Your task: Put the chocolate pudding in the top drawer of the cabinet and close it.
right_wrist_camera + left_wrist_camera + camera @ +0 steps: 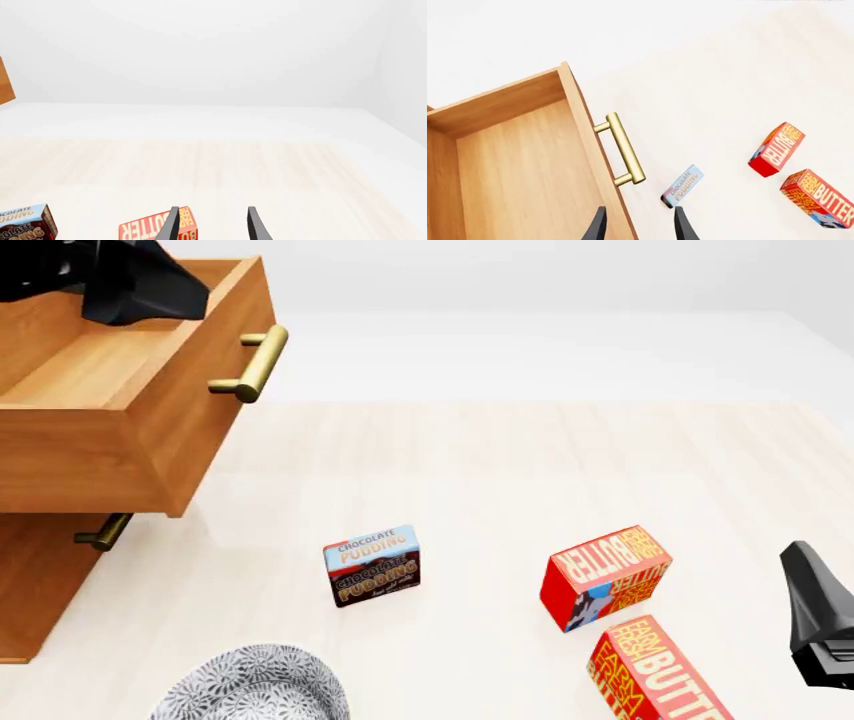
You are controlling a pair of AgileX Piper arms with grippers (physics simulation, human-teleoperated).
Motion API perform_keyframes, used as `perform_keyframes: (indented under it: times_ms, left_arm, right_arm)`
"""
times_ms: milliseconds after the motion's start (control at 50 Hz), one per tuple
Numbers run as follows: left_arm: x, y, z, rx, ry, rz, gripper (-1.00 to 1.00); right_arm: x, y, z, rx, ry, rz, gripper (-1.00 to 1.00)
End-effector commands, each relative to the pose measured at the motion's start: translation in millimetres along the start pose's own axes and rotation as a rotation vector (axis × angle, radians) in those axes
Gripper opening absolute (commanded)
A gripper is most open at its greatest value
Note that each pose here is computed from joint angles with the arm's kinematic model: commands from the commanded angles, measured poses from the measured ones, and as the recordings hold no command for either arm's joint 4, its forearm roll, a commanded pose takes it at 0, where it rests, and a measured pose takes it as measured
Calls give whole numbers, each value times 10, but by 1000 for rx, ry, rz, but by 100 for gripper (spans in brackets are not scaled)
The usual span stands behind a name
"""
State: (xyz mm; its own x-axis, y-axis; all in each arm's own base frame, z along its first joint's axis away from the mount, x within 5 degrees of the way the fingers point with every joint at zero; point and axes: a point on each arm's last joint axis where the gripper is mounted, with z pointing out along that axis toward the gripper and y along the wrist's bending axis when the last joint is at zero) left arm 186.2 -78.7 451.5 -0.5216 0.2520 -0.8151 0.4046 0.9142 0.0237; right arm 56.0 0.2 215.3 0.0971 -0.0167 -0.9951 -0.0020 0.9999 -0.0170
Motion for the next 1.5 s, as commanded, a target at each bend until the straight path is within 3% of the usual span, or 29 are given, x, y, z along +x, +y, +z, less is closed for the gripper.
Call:
perform_keyframes:
  times_ms: [20,380,500,780,980,1020,1500]
  left_arm:
    - [1,-78,-64,32,-17,18,100]
    - [-23,-251,-76,103,-69,103,100]
    - [-74,-357,-179,149,-132,188,100]
    - [-56,-523,-201,212,-196,339,100]
    - [25,-561,-106,215,-219,413,100]
    - [64,-458,-149,170,-240,434,100]
    - [253,-688,307,236,-185,510,100]
  right_arm:
    - [0,0,0,0,0,0,100]
    - [0,0,0,0,0,0,100]
    - [0,0,0,0,0,0,100]
    - [0,0,0,0,0,0,100]
    - [0,0,0,0,0,0,100]
    - [0,0,0,0,0,0,100]
    - [0,0,0,0,0,0,100]
